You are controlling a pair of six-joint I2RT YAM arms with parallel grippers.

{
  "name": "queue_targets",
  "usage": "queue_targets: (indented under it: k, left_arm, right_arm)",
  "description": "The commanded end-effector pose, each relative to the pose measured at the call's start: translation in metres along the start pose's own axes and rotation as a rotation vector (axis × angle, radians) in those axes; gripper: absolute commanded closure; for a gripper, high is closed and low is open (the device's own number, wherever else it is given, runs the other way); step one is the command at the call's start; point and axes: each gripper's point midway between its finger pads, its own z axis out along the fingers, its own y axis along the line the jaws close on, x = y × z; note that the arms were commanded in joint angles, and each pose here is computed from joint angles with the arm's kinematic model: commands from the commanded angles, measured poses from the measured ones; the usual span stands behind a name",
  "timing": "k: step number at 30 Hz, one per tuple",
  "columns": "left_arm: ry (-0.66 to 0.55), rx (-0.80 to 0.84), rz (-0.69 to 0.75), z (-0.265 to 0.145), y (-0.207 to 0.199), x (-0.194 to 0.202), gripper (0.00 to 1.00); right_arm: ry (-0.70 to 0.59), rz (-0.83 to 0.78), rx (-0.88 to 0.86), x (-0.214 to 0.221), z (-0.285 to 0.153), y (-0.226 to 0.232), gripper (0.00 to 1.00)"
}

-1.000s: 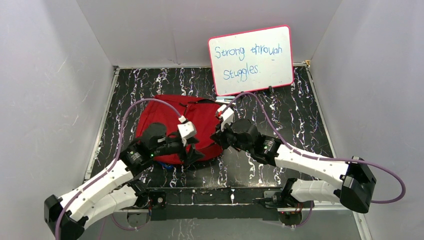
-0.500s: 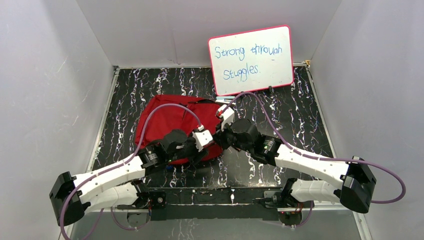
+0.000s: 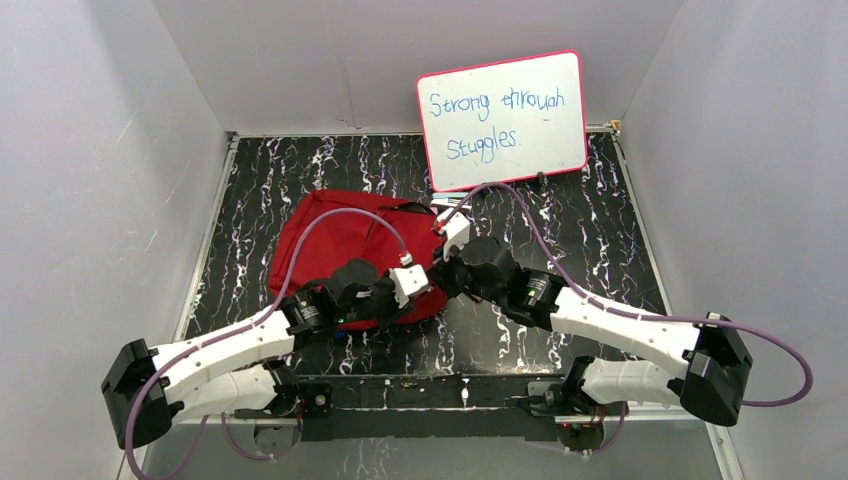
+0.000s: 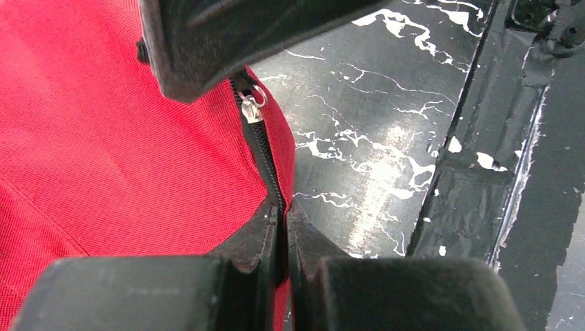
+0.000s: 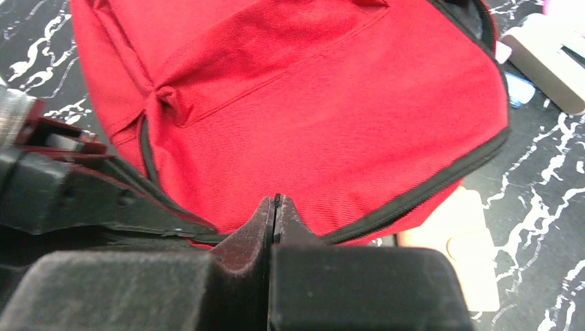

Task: Pack the student bag
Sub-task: Zip the student bag at the center of the board.

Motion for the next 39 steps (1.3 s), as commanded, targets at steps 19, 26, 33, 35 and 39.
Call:
queue_targets:
  k: [19,26,33,35,39]
  left_arm:
    - [0.051,0.155,-0.066,-0.039,-0.036,0.003,1.0]
    - [0.068,0.168,-0.08,-0.048,-0.039,-0.002,1.0]
    - [0.08,0.202,-0.095,-0.058,-0.046,-0.007,1.0]
    - [0.092,0.199,-0.096,-0.06,-0.046,-0.007,1.0]
    - [0.108,0.155,-0.094,-0.063,-0.038,-0.003,1.0]
  right_arm:
    - [-0.11,-0.078,0.38,-0.077,0.039,-0.146,1.0]
    - [-0.143,-0.073,0.462,-0.096,0.052,-0.191,1.0]
    - [-0.171,-0.11,0.508,-0.114,0.051,-0.216,1.0]
    - [-0.196,-0.133,0.423,-0.121,0.05,-0.2,1.0]
    - [-0.264,-0.24,0.038,-0.132,0.034,-0.125,1.0]
